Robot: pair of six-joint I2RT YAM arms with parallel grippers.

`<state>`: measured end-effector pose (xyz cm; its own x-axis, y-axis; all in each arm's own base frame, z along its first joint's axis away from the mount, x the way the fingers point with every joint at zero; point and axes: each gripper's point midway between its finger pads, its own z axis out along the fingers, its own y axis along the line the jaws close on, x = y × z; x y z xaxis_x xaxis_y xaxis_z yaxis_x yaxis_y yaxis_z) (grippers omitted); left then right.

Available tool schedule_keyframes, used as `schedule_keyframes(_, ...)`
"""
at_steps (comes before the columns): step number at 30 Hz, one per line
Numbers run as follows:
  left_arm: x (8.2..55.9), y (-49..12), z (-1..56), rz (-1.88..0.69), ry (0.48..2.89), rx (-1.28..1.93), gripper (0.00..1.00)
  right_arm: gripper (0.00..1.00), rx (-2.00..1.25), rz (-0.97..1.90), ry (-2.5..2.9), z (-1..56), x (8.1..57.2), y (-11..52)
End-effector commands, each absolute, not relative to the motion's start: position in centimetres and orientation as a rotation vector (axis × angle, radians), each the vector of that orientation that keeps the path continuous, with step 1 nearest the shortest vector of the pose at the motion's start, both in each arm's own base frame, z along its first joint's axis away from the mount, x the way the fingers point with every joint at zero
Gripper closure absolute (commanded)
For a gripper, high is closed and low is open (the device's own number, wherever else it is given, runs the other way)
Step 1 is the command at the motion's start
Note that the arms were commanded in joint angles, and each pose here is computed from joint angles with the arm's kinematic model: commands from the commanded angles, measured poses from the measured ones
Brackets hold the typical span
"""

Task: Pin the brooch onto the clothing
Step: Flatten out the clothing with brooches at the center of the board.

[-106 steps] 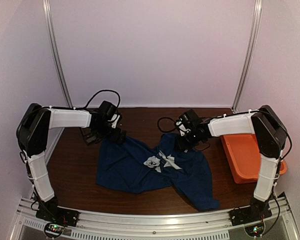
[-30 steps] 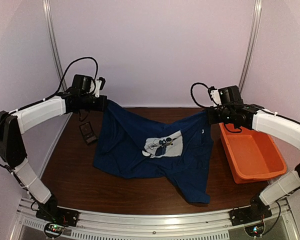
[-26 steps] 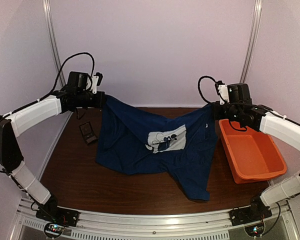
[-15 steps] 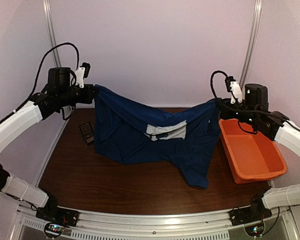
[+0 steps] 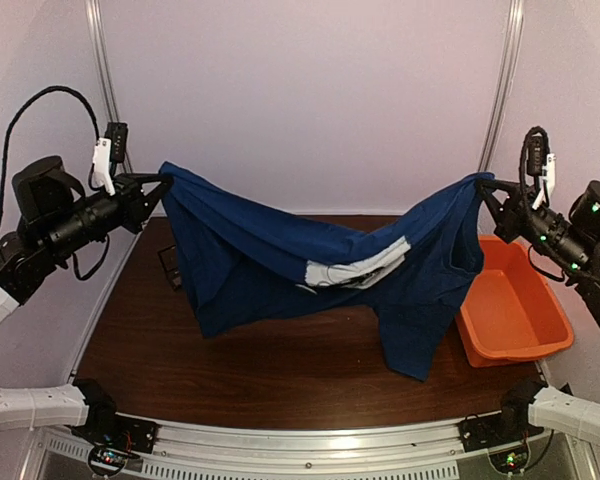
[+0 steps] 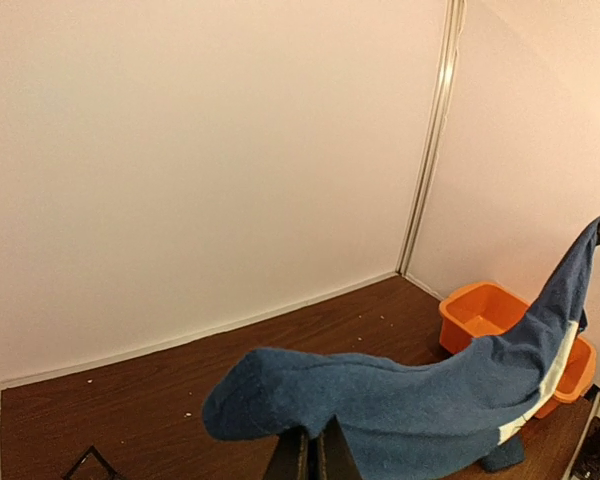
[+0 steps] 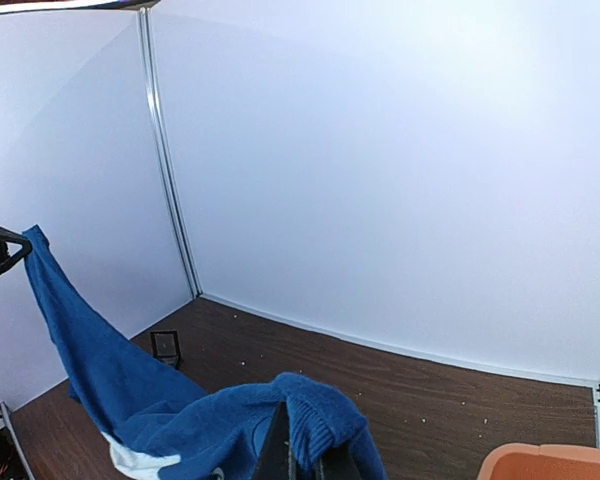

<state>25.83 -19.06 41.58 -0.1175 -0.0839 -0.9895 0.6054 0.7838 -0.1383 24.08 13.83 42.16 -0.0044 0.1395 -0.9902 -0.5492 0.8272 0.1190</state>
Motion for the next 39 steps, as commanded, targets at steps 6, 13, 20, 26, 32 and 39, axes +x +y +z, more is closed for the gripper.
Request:
schedule_keyframes(6,33.5,-18.0,34.4,-0.339,1.832,0.191,1.00,1.00,-0.026,0.141,1.826,34.2,34.5,10.1)
schedule_keyframes(13,43.8,-20.8,22.9,-0.222,2.132,0.154,1.00,1.00,-0.038,0.007,1.992,26.4,42.6,12.5)
schedule_keyframes(20,50.6,-21.8,14.0,0.002,2.265,0.177,1.00,1.00,-0.072,-0.156,2.113,20.4,48.0,13.3)
schedule_keyframes(26,53.5,-20.9,10.2,0.143,2.285,0.152,1.00,1.00,-0.073,-0.249,2.163,17.2,50.9,13.3)
schedule_keyframes(32,55.8,-18.9,10.1,0.256,2.252,0.084,1.00,1.00,-0.036,-0.347,2.165,16.0,52.7,12.5)
schedule_keyframes(39,58.6,-18.2,9.7,0.406,2.236,0.068,1.00,0.91,-0.008,-0.445,2.183,15.5,53.8,11.6)
